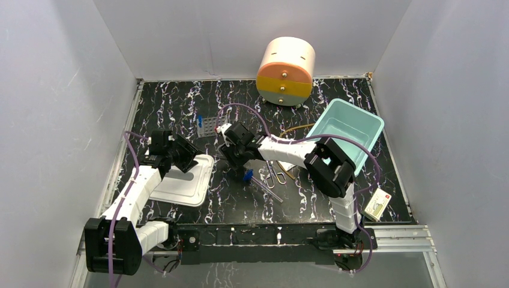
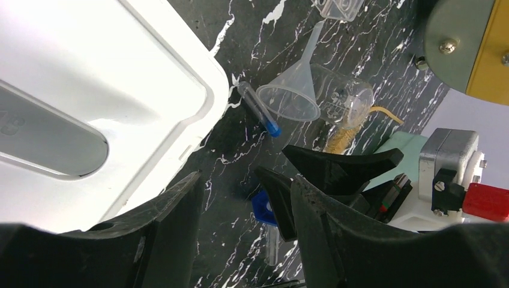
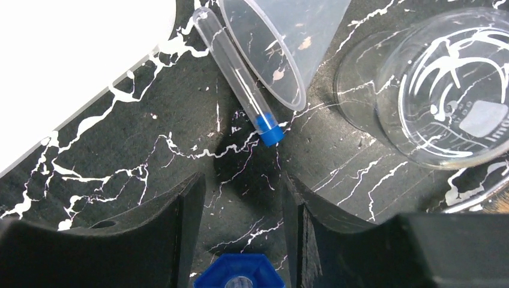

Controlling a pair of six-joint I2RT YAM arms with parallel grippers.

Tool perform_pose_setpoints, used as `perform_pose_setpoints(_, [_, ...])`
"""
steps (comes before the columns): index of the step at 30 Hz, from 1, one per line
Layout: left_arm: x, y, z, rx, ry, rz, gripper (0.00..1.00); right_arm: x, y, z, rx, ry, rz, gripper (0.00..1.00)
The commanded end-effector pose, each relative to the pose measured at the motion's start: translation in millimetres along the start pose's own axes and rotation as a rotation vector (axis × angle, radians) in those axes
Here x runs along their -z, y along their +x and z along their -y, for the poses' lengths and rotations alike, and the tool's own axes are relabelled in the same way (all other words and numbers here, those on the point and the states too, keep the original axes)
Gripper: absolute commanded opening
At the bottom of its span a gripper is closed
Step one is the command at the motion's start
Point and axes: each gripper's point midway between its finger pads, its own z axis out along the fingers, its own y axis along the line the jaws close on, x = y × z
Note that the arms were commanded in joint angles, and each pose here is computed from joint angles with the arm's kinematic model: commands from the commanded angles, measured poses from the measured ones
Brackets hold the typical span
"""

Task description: Organize the chemistry lab equipment

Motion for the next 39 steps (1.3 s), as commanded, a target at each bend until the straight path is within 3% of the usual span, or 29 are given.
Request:
perform_pose_setpoints(1, [7.5, -8.2, 2.7, -0.022, -0.020, 0.033, 0.54, -5.5, -30.1, 0.2, 0.028, -0.004, 0.087, 0.58])
perform_pose_setpoints(5, [7.3, -7.8, 1.9, -0.021, -0.022, 0.032, 0.54, -11.5, -30.5, 9.7, 0.035, 0.051, 0.088, 0.61])
perform_pose_setpoints(9, [7.2, -8.2, 1.5, -0.019, -0.024, 0.034, 0.55, -14.5, -30.2, 12.6, 0.041, 0.063, 0.096, 0.70])
perform_pose_setpoints(14, [6.4, -7.8, 0.7, -0.017, -0.027, 0.032, 0.55, -19.2, -34.1, 13.0, 0.070, 0.060, 0.115, 0.72])
perform_pose_setpoints(24, [6.5, -8.8, 0.0, -0.017, -0.031, 0.039, 0.55, -29.9, -26.1, -1.7, 0.090, -0.031, 0.093, 0.62])
perform_pose_setpoints(31, [6.8, -10.3, 0.2, -0.016, -0.030, 0.046, 0.55, -33.4, -19.7, -11.0, 0.105, -0.077, 0.083, 0.50])
perform_pose_setpoints(39, [5.9, -9.1, -1.7, -0.015, -0.035, 0.042, 0.55, -43.9, -22.8, -12.4, 0.141, -0.075, 0.088, 0.51])
